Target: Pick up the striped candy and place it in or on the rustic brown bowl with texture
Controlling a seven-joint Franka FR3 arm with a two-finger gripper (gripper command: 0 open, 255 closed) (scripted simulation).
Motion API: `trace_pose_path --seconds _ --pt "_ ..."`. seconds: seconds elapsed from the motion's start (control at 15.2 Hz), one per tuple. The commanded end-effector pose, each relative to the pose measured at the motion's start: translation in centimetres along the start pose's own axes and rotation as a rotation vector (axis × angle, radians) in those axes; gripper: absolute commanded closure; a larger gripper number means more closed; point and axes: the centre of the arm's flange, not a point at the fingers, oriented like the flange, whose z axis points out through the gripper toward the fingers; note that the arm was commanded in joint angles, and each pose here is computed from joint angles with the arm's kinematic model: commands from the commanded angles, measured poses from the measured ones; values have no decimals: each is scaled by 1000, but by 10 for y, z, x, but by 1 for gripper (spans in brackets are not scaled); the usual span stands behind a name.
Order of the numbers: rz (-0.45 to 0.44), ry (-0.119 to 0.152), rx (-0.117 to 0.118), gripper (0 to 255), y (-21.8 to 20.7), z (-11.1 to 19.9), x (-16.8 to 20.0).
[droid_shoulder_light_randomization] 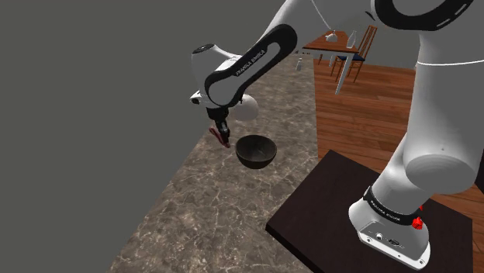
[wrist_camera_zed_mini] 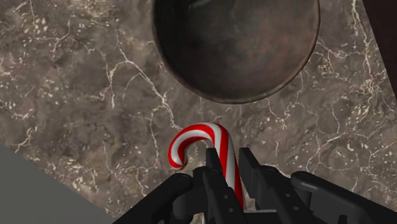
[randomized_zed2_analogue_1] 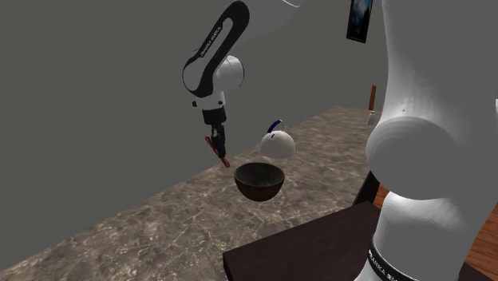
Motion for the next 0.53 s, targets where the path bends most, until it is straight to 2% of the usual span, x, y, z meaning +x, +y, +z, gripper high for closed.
trace_pose_path --seconds 0.0,0.07,0.46 --pt "0 0 0 255 0 -10 -2" --pt "0 0 0 255 0 -12 -2" --pt "0 0 0 255 -18 -5 -79"
